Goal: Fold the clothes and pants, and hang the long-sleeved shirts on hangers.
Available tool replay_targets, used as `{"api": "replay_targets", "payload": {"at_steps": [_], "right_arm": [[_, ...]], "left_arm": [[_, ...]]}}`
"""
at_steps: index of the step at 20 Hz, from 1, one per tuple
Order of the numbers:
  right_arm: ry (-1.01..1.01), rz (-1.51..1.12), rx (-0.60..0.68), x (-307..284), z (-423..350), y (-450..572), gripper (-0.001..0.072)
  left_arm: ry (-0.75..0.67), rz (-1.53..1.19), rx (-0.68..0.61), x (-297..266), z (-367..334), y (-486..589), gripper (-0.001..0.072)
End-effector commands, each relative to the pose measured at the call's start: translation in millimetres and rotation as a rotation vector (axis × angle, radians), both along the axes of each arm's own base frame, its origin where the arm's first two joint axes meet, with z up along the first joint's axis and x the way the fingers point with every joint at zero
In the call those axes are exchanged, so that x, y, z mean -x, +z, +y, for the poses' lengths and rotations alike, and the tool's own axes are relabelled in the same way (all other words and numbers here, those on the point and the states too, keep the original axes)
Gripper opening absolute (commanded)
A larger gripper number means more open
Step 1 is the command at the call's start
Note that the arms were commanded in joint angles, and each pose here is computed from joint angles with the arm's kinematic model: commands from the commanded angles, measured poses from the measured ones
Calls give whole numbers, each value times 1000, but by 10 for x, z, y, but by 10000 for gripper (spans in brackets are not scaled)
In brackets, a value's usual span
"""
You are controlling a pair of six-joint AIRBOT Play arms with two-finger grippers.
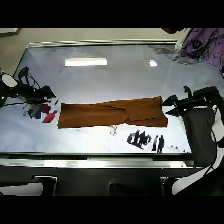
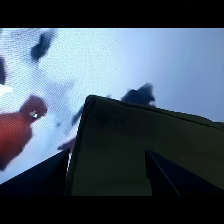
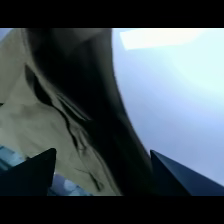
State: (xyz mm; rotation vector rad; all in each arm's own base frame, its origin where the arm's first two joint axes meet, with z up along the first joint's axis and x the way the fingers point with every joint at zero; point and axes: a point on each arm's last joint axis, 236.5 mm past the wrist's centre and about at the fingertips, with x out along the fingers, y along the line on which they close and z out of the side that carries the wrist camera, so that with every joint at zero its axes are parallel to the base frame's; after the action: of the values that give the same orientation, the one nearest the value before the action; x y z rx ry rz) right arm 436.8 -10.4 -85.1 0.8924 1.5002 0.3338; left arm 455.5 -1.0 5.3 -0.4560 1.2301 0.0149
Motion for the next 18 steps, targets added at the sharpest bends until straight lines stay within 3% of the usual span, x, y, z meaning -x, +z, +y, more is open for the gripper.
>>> {"api": "replay_targets", "payload": {"at_steps": [1, 2, 3, 4, 5, 6, 7, 8, 9, 10, 14, 18], "right_arm": [[49, 12, -5, -12, 230, -164, 660], [70, 6, 0, -26, 339, -174, 627], [101, -1, 4, -29, 466, -177, 536], [127, -6, 8, -22, 560, -178, 381], [143, -12, 14, -21, 622, -158, 110], [143, -23, 24, -34, 627, -104, 25], [129, -26, 45, -44, 583, -28, 23], [116, -21, 90, -29, 512, 63, 23], [112, -22, 144, 5, 422, 176, 23], [102, -24, 201, 40, 328, 310, 23], [32, -47, 372, 174, 37, 831, 23], [-10, -51, 429, 331, -43, 1211, 23]], "left_arm": [[0, 0, -1, 3, 0, 8, 543], [-1, 0, -1, 2, -3, 9, 543], [-1, 0, -1, 2, -7, 9, 543], [-3, 0, 0, 2, -15, 9, 543], [-6, -1, 7, -1, -49, 13, 541], [-10, -4, 25, -6, -113, 24, 518], [-17, -9, 55, -21, -208, 43, 468], [-23, -20, 86, -45, -313, 69, 332], [-29, -31, 118, -72, -436, 96, 116], [-48, -55, 145, -122, -595, 131, 19], [-131, -119, 257, -254, -1516, 139, 18], [-216, -103, 401, -97, -2708, -40, 17]]}}
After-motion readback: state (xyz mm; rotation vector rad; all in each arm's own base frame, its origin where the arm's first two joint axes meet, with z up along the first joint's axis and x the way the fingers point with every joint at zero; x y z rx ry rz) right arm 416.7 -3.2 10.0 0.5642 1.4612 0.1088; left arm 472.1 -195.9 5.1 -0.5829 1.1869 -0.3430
